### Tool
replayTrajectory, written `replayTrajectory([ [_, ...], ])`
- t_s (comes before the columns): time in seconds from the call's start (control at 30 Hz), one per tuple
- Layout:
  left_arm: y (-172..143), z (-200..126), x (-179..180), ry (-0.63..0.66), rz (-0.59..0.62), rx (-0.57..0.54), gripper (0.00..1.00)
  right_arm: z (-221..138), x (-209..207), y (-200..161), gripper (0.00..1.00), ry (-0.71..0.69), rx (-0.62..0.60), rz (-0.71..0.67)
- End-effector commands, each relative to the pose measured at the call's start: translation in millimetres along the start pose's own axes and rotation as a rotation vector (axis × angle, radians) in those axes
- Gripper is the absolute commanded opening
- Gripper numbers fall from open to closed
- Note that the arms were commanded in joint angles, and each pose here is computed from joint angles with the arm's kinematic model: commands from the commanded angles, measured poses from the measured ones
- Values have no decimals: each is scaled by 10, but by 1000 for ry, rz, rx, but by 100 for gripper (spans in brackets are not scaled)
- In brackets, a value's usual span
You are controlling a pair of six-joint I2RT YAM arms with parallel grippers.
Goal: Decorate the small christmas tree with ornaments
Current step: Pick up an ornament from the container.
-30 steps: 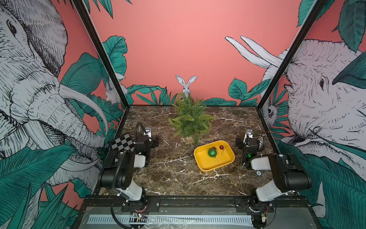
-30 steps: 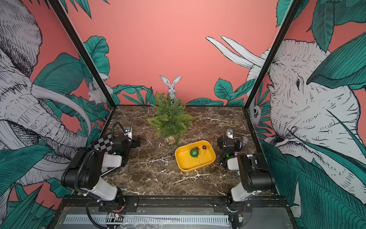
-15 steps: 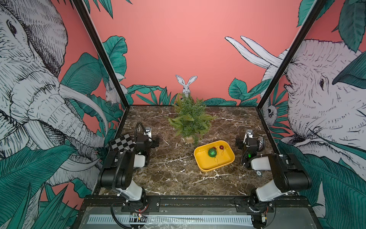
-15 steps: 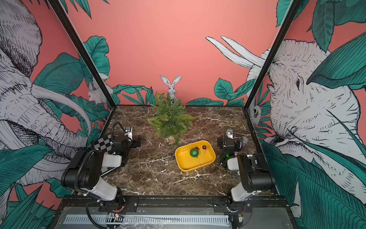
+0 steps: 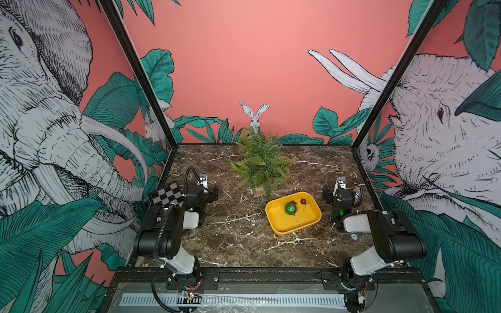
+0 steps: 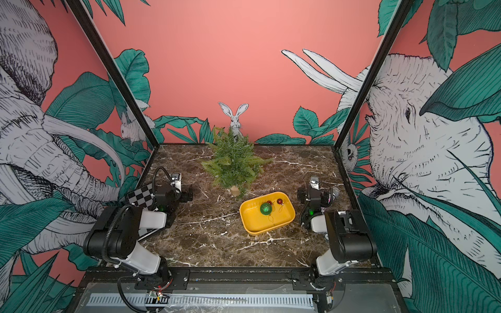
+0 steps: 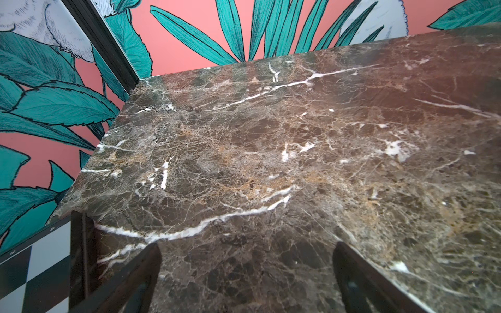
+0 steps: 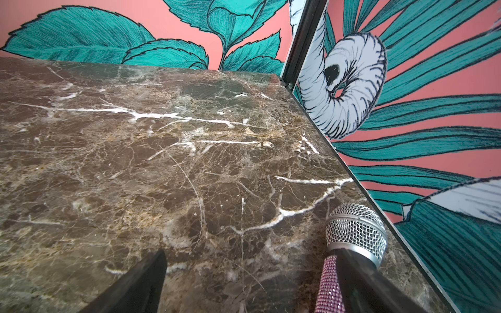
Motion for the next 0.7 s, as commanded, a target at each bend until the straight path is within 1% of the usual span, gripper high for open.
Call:
replayTrajectory([
  [0.0,115,-13,16,1,8,-31,100,10,-42,119,99,-16,-45,29],
  [0.03,114,-16,21,3,8,-32,100,-3,-87,136,99,-42,-47,34],
  [0.07,150,-26,73,42,0,-48,100,-55,-104,165,99,-35,-43,38],
  [0.1,226,-41,173,111,-21,-56,100,-120,-114,259,99,-29,-81,31],
  [0.17,333,-63,262,176,-40,34,100,-263,-177,405,99,-50,-90,15],
  [0.23,473,-52,255,177,-26,69,100,-365,-243,501,99,-35,-38,49],
  [0.27,538,-67,260,186,-31,65,100,-425,-241,638,99,2,-44,76],
  [0.37,688,-184,314,223,-140,25,100,-580,-157,846,99,124,-20,133],
  [0.43,736,-232,253,181,-206,22,100,-691,-128,908,99,185,14,202],
  [0.47,758,-253,184,132,-264,30,100,-756,-102,895,99,220,46,281],
  [0.5,740,-276,170,125,-377,44,100,-821,-46,852,99,276,88,379],
  [0.53,697,-294,178,129,-492,67,100,-878,41,850,99,355,102,432],
  [0.57,669,-289,119,78,-577,93,100,-941,172,904,99,463,84,462],
  [0.6,680,-272,-20,-24,-611,112,100,-990,289,942,99,551,83,471],
  [0.63,690,-269,-145,-106,-629,128,98,-1015,356,956,96,598,108,475],
  [0.67,690,-294,-289,-197,-648,151,91,-1039,432,940,87,637,154,471],
])
Point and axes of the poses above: each gripper's point midway between its finger pads, its own z axis out along the fingers, its own x axis along the line the jaws close on, y = z × x, the point moved 2 cm from there along -z, back along the fingers, and after that the axes turned 9 degrees about -z, right-handed, at the moved point
